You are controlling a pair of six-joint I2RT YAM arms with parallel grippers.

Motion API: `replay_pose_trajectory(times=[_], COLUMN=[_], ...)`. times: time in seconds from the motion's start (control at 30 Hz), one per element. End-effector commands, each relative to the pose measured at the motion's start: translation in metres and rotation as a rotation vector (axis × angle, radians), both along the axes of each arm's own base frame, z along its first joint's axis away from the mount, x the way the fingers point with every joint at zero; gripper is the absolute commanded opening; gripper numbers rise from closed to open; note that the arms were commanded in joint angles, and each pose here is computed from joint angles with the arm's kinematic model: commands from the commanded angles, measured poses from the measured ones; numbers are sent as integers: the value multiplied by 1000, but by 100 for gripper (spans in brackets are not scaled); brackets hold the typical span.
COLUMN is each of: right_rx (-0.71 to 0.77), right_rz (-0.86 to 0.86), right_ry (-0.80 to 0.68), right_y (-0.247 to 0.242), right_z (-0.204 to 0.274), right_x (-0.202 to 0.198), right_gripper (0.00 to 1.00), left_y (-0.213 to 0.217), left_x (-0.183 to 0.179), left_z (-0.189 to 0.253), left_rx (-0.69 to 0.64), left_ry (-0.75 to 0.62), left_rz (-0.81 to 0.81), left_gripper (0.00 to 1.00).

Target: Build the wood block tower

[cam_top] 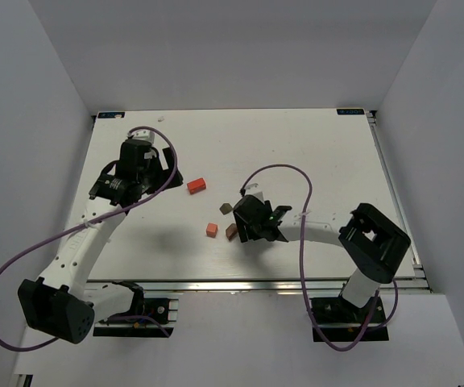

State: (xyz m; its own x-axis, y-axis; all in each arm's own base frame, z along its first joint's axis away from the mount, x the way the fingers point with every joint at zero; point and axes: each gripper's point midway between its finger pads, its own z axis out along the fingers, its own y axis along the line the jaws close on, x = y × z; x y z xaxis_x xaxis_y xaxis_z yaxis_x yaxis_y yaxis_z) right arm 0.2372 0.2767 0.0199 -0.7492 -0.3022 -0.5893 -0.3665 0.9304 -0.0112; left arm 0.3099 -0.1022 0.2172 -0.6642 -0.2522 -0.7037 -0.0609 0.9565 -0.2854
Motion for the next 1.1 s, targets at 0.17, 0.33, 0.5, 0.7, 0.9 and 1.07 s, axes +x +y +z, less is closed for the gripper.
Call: replay_pose_trajectory(times=[0.17, 0.33, 0.5, 0.7, 0.9, 1.07], right_rx=[87, 169, 190, 303, 324, 338], right_rz=[-117, 207, 299, 385, 485, 546], right_ry=[26, -4, -2, 38, 17, -15], right_y=[-41, -15, -20, -26, -22, -14], right_z=[6, 13, 12, 14, 21, 26], right_x=[2, -1, 9, 15, 5, 8], right_gripper=[70, 73, 75, 69, 61, 49], left_y=[-9, -13, -30, -40, -58, -92], left_x=[8, 5, -9, -16, -18, -12], left_z=[-2, 0, 3, 20, 39, 62], left_rx=[-11, -1, -25, -43, -31, -36], left_ry=[4, -3, 16, -45, -80, -181], left_rz=[-43, -99, -251, -352, -517, -698], left_gripper=[98, 98, 98, 98, 98, 98])
